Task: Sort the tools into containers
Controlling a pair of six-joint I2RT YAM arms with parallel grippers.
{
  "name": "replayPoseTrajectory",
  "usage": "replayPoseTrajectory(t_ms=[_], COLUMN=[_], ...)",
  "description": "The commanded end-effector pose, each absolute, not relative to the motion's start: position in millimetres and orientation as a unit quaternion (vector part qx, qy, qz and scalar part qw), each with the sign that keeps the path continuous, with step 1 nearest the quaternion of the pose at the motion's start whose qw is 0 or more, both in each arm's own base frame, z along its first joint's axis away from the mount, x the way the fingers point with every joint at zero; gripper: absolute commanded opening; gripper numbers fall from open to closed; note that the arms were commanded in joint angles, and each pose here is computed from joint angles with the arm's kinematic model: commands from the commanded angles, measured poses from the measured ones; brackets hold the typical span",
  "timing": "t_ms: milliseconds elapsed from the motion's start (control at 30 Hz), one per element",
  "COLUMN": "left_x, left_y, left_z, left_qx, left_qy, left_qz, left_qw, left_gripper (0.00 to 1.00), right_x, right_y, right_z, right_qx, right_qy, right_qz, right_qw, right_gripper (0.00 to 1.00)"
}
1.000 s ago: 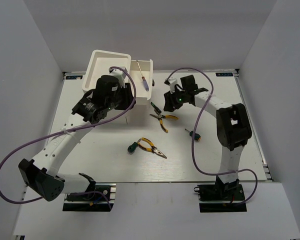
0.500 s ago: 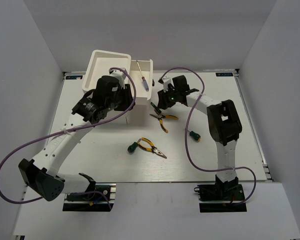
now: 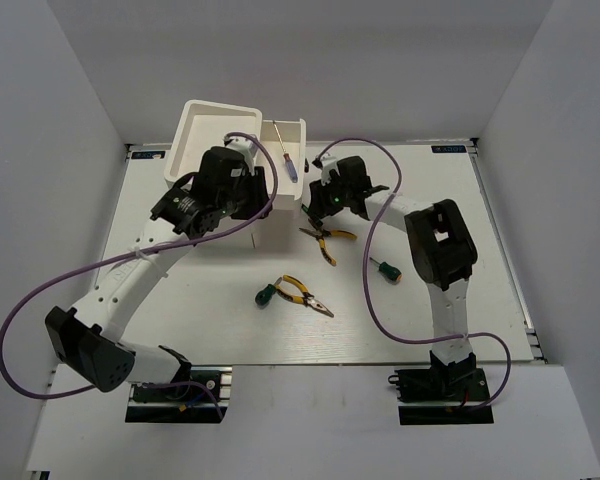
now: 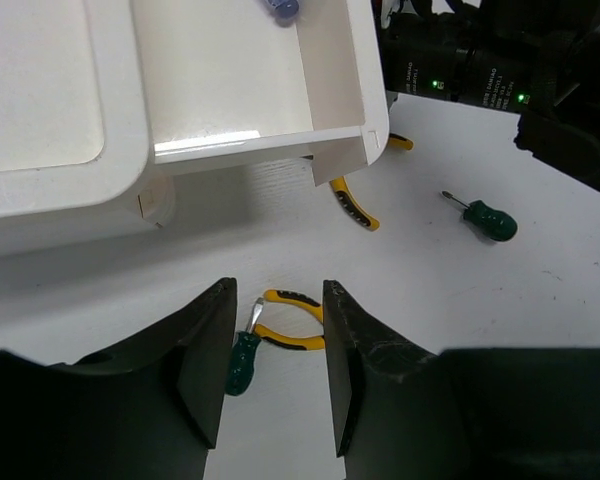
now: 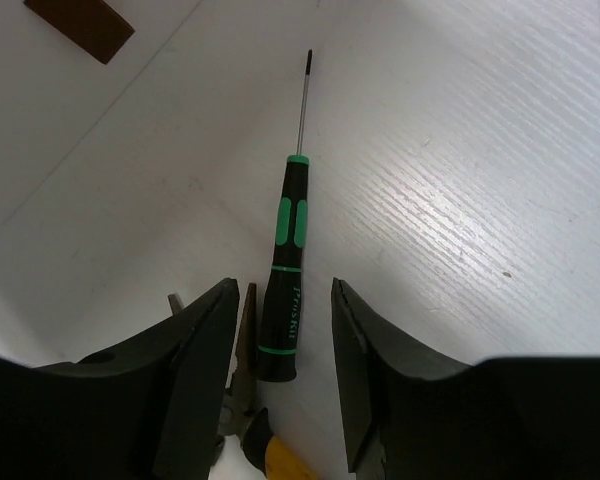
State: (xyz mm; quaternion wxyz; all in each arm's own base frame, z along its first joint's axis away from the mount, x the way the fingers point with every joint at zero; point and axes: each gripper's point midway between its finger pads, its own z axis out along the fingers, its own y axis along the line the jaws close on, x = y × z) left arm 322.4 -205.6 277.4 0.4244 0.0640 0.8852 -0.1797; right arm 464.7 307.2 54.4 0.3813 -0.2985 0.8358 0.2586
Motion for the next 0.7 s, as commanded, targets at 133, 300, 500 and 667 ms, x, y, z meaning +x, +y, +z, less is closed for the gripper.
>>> replayPoseTrajectory(t_ms=[133,300,500,667], left_x=[322.4,326.4,326.0,324.3], left_y=[-204.4,-206.9,-204.7,-203.7], left_z=[293.4,294.5,292.8,296.7], left_qx=[0.055,0.055,0.053,0.053], left_qy=[0.878,0.878,0.88,0.878], left_qz=[-0.184,-0.184,-0.178,-0.181], left_qw=[0.438,0.438,0.437,0.441], left_gripper=[0.5,0.5,0.5,0.5], right_x=[467.0,468.0,469.2,469.8], right_y=[304.1,299.4,293.6,282.3], right_z=[31.0,17.6,14.6,12.1], right_qx=[-0.295,-0.305,-0.323,-0.328], right_qy=[0.839,0.841,0.838,0.847], right_qz=[0.225,0.19,0.155,0.132], right_qw=[0.399,0.404,0.411,0.397], right_gripper=[0.48,0.47,0.43,0.33])
